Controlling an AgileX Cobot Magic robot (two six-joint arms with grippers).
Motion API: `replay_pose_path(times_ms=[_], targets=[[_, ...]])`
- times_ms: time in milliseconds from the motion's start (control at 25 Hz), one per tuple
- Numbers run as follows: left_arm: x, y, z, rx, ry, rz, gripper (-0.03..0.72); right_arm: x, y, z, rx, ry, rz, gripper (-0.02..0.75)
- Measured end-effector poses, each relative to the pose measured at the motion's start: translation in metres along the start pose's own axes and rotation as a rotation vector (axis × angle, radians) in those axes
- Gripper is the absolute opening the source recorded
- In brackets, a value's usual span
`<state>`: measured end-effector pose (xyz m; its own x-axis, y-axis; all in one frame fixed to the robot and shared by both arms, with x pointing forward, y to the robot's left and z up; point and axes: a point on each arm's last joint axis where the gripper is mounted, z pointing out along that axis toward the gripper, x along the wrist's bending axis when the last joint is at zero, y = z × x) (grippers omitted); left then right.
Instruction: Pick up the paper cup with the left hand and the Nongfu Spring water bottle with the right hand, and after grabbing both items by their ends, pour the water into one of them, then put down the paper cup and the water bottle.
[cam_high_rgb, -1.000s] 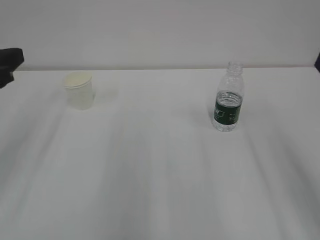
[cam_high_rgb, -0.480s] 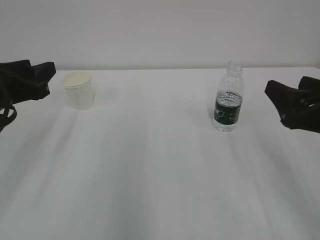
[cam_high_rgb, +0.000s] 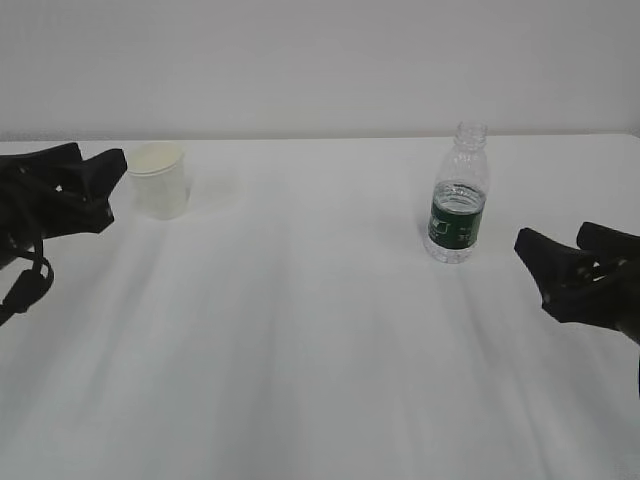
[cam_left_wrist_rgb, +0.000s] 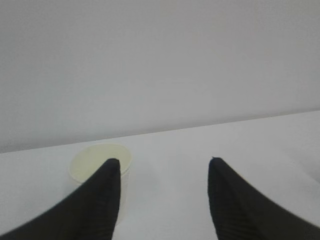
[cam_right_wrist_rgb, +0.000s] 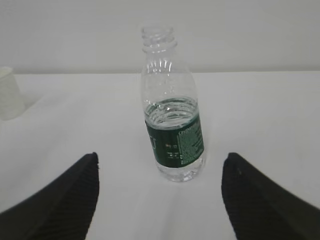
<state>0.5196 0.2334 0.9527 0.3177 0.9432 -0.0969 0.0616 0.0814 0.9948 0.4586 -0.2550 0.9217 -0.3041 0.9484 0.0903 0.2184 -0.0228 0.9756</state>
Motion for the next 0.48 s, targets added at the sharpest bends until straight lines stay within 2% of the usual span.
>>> replay_pose_path(times_ms=[480], targets=[[0.001, -0.038, 0.006, 0.112, -0.031, -0.003, 0.398, -0.008, -0.020, 0.013, 0.079, -0.044, -0.029, 0.573]])
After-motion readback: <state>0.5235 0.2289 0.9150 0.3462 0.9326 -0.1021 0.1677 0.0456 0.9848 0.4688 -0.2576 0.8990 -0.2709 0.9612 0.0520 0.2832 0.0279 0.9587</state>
